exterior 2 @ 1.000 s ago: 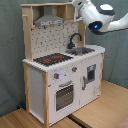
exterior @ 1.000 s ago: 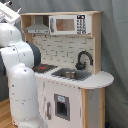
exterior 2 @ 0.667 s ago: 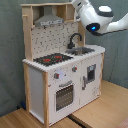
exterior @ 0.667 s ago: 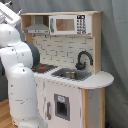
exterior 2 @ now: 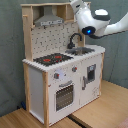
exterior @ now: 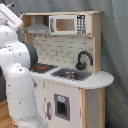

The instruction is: Play with the kitchen

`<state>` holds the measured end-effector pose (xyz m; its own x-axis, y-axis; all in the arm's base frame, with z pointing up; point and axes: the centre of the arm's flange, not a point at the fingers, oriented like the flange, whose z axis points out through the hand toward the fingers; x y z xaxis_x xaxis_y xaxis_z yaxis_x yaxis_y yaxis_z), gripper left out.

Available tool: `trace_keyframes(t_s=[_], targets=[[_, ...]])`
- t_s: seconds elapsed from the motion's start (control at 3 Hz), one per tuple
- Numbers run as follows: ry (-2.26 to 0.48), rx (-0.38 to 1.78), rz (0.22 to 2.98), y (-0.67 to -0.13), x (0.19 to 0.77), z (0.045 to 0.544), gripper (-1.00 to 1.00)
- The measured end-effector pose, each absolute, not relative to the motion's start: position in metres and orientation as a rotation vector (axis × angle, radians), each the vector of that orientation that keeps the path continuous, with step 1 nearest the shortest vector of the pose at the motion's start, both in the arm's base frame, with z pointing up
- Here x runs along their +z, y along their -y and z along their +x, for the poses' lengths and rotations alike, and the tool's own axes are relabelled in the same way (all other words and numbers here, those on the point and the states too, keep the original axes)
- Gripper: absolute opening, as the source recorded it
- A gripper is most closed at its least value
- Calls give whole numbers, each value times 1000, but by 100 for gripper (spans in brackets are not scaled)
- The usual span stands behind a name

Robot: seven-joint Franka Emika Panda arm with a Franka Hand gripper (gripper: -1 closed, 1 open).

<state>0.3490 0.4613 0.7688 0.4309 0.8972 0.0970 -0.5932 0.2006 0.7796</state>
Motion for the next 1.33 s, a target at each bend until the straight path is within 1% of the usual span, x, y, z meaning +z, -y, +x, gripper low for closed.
trace_keyframes(t_s=[1.33], targets=[[-202,1311,1030,-457,719,387,100]])
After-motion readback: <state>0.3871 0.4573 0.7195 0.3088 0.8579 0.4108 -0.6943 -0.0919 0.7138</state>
